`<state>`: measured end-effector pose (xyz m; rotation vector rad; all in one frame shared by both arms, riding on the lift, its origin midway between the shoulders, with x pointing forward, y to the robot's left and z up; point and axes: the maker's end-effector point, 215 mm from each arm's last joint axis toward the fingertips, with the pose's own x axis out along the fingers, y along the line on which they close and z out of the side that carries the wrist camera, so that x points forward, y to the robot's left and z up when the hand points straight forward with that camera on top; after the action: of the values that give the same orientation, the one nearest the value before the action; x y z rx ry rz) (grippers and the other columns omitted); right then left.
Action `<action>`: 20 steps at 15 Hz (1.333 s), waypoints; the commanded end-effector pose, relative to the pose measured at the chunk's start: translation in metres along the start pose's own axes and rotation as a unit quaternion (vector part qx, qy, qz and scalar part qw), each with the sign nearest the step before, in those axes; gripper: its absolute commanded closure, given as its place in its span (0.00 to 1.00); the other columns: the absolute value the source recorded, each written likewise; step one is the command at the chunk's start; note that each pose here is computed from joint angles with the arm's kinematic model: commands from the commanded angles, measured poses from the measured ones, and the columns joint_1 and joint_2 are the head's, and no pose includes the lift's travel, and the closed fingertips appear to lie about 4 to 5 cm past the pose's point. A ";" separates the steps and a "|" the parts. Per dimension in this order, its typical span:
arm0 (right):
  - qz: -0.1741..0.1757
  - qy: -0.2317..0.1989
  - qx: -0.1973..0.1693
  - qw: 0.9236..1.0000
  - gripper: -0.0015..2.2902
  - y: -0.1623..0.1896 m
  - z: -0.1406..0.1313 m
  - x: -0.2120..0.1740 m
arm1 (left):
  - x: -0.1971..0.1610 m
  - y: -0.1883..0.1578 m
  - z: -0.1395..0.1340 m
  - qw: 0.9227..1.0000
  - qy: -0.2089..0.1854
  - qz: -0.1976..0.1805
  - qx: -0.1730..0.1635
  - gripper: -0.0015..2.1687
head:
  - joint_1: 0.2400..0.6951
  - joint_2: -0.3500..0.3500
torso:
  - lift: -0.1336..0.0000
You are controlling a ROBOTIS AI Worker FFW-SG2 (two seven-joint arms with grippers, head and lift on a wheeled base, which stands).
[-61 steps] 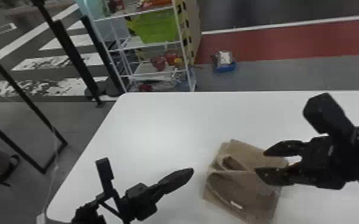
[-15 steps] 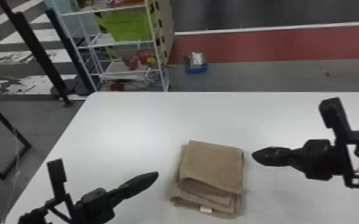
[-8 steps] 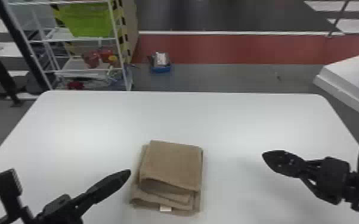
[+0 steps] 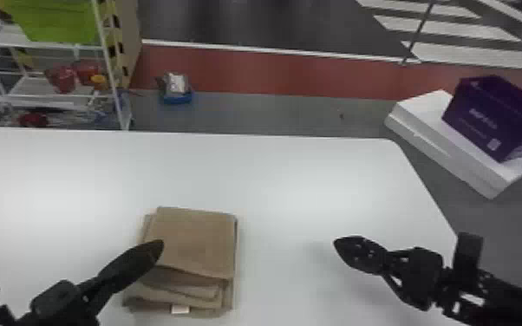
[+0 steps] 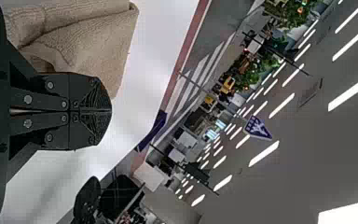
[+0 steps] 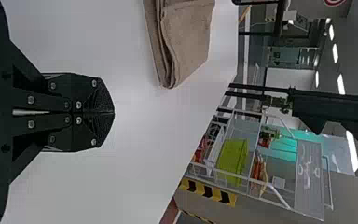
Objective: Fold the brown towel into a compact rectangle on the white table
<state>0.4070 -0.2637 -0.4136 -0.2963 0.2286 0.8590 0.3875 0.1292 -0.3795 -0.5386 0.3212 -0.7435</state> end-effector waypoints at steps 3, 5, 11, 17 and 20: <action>-0.004 -0.006 0.004 1.000 0.81 0.000 -0.006 -0.011 | 0.025 0.010 -0.022 0.999 0.035 0.006 0.013 0.67 | 1.00 0.21 | 0.08; -0.007 -0.008 0.001 1.000 0.81 -0.005 -0.008 -0.019 | 0.024 0.018 -0.033 0.999 0.047 0.015 0.016 0.67 | 1.00 0.19 | 0.08; -0.004 -0.015 0.000 1.000 0.81 -0.009 -0.005 -0.017 | 0.004 0.040 -0.043 0.998 0.050 0.041 0.015 0.67 | 1.00 0.17 | 0.08; 0.000 -0.020 -0.002 1.000 0.81 -0.011 0.000 -0.011 | -0.005 0.049 -0.061 0.997 0.059 0.053 0.009 0.67 | 1.00 0.22 | 0.08; 0.000 -0.025 -0.002 1.000 0.81 -0.013 0.002 -0.013 | -0.003 0.044 -0.055 0.997 0.055 0.047 0.014 0.67 | 1.00 0.22 | 0.08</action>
<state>0.4081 -0.2780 -0.4073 -0.2811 0.1852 0.8683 0.3831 0.1402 -0.4550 -0.4567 0.4456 -0.6816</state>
